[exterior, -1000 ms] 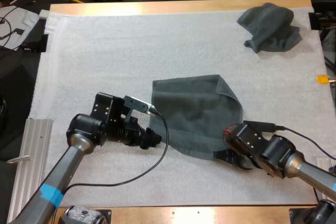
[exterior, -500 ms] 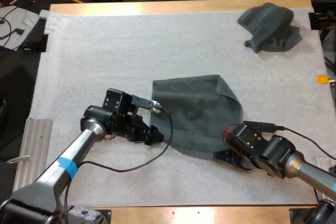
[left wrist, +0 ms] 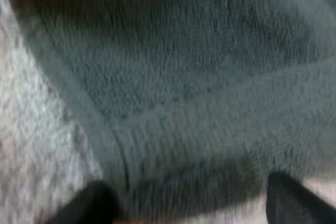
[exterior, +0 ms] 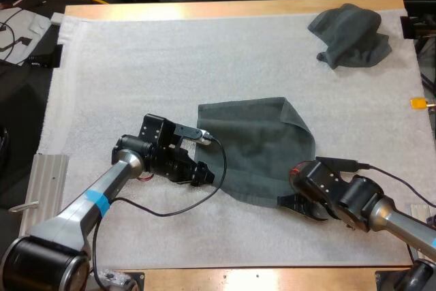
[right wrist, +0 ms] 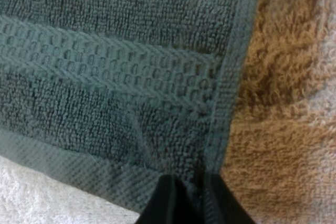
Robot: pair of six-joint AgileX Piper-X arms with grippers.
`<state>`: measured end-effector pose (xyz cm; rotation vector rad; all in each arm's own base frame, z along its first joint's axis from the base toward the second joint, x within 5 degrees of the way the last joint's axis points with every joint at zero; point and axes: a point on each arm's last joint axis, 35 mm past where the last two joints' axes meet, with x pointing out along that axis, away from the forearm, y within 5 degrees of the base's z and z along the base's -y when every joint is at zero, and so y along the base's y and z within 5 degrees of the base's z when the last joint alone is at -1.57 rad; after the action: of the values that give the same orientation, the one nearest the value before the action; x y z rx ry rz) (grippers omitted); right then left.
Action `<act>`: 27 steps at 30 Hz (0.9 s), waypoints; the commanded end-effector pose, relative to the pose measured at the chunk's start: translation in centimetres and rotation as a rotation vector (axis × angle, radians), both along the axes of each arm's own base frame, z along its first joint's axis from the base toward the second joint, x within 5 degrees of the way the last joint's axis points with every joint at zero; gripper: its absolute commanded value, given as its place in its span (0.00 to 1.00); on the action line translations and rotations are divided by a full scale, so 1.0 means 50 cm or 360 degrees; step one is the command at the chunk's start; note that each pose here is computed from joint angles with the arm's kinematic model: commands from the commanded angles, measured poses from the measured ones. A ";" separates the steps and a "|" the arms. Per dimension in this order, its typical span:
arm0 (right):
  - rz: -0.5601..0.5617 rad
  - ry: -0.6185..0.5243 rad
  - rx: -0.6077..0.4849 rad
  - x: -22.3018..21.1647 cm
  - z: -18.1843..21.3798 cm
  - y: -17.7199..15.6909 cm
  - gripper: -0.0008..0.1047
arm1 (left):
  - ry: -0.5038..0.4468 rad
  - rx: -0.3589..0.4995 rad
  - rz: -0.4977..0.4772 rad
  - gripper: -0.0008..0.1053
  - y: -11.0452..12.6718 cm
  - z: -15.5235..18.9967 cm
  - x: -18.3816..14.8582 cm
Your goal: Pick towel from pile, fold and stack
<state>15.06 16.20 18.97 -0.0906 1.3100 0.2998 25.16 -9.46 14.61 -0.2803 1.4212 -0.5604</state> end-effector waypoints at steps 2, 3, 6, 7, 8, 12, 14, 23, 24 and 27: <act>-0.0005 0.0000 -0.0005 -0.002 0.003 -0.002 0.01 | 0.0054 -0.0079 -0.0003 0.57 -0.006 -0.016 0.005; -0.0005 0.0001 -0.0009 -0.001 0.003 -0.002 0.01 | 0.0076 -0.0111 -0.0008 0.57 -0.007 -0.018 0.006; -0.0004 -0.0002 -0.0007 -0.001 0.002 -0.001 0.01 | 0.0143 -0.0198 -0.0015 0.55 -0.011 -0.027 0.005; -0.0003 -0.0002 -0.0007 -0.001 0.003 -0.001 0.01 | 0.0155 -0.0210 -0.0015 0.54 -0.012 -0.028 0.006; -0.0004 0.0000 -0.0011 -0.002 0.002 -0.002 0.01 | 0.0168 -0.0220 -0.0018 0.53 -0.013 -0.030 0.004; -0.0001 0.0000 -0.0014 -0.002 0.001 -0.001 0.01 | 0.0194 -0.0217 -0.0013 0.43 -0.013 -0.034 0.003; -0.0002 0.0001 -0.0015 -0.002 0.002 -0.002 0.01 | 0.0203 -0.0216 -0.0013 0.35 -0.013 -0.033 0.002; 0.0008 -0.0012 -0.0004 0.000 0.004 -0.001 0.01 | 0.0239 -0.0208 -0.0001 0.04 -0.011 -0.035 -0.002; 0.0015 -0.0006 -0.0009 0.000 0.001 -0.002 0.01 | 0.0253 -0.0205 -0.0001 0.01 -0.011 -0.034 -0.005; 0.0032 -0.0005 0.0003 0.000 0.000 0.000 0.01 | 0.0262 -0.0204 -0.0005 0.01 -0.008 -0.023 -0.011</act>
<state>15.07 16.20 18.97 -0.0943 1.3089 0.3018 25.00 -9.82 12.82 -0.4269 1.5368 -0.6357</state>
